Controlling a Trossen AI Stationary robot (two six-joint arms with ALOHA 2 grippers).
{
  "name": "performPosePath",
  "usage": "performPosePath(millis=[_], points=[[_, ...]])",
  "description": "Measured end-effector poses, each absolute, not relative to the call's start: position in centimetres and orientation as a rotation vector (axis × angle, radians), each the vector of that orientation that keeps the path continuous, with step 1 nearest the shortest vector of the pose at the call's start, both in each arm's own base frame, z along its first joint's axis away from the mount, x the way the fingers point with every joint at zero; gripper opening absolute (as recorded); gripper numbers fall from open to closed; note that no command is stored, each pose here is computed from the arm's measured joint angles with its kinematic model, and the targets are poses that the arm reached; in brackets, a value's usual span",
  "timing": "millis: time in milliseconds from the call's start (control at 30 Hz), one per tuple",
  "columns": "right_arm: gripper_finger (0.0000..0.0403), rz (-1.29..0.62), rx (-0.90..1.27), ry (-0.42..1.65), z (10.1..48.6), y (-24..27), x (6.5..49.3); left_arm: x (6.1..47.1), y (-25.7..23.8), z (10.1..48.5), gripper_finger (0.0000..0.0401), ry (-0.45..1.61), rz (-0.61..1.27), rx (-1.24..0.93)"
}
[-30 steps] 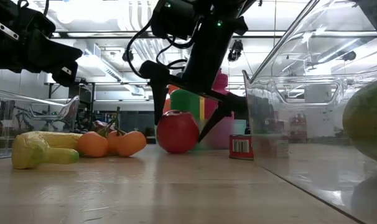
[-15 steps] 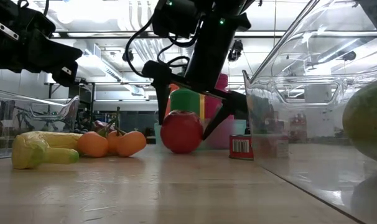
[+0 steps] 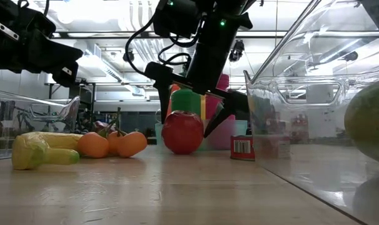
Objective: Pick & Place Food Item
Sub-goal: Put the red apple into the bottom transparent bin
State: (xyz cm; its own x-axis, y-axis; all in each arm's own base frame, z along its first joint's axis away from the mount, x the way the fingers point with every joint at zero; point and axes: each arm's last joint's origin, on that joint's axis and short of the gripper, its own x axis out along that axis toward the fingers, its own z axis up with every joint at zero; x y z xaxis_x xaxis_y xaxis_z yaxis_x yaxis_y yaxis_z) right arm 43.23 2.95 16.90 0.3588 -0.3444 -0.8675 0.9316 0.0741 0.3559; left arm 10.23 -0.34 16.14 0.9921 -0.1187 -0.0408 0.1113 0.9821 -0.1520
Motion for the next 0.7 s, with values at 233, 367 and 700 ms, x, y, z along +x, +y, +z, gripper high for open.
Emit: performPosePath(millis=[233,367,700], points=[[0.0400,-1.070,1.072,0.696,16.90,2.95,43.21,10.24,-0.34,16.14,0.0001,0.050,-0.115,-0.150],[0.0400,-1.073,1.074,0.696,16.89,2.95,43.19,10.24,-0.34,16.13,0.0001,0.050,-0.115,-0.150],[0.0400,-1.075,1.074,0.697,16.88,2.94,43.18,10.24,-0.34,16.13,0.0001,0.050,-0.116,-0.150]])
